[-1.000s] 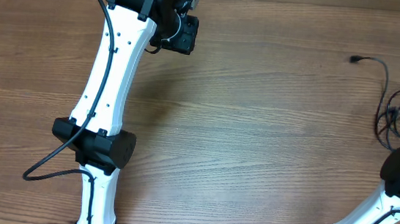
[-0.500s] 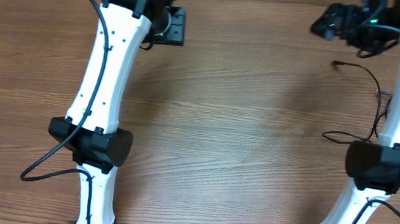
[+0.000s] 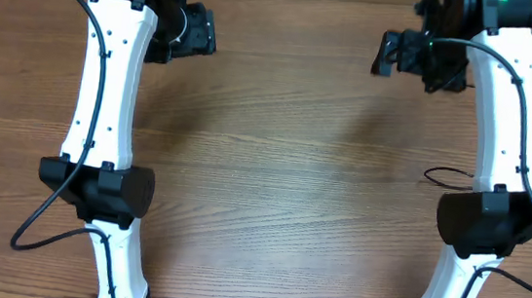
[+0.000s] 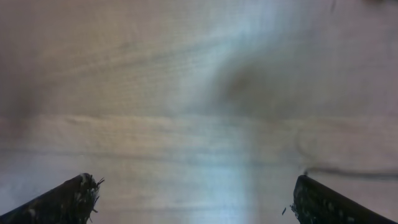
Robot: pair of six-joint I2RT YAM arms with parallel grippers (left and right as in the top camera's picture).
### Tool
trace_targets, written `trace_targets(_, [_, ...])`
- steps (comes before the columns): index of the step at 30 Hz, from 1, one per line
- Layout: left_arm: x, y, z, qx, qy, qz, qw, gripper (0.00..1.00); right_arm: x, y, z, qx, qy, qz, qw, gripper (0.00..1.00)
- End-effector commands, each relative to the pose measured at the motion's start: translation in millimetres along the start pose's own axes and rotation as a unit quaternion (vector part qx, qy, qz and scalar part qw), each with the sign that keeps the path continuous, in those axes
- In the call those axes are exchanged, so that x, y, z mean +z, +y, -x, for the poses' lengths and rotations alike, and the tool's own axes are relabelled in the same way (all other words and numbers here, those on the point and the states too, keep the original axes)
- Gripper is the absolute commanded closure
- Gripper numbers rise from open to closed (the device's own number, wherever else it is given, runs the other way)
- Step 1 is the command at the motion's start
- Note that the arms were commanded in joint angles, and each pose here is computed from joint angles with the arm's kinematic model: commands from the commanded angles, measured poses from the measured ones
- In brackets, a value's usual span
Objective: Untangle cables
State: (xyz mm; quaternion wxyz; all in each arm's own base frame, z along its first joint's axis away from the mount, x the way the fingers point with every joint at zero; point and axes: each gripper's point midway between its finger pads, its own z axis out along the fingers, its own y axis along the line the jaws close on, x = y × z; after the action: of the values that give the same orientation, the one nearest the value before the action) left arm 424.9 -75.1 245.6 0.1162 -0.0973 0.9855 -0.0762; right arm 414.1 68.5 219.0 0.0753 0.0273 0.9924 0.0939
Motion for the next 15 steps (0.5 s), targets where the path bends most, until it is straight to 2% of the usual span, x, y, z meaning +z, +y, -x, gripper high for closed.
trace_targets(1, [-18,22,-26,0.016,0.003,0.047,0.999,0.27,-21,-11,-30,0.010,-0.003,-0.028,1.000,0.00])
trace_targets(6, [-14,59,-80,0.003,0.059,0.103,0.993,0.27,-14,-26,-75,0.016,0.042,-0.055,0.997,0.00])
trace_targets(9, [-14,80,-113,-0.015,0.075,0.133,0.988,0.26,-17,-34,-87,0.023,0.026,-0.072,0.997,0.00])
trace_targets(15, [-14,90,-140,-0.018,-0.026,0.099,0.995,0.23,-43,-30,-89,0.012,-0.100,-0.048,0.994,0.00])
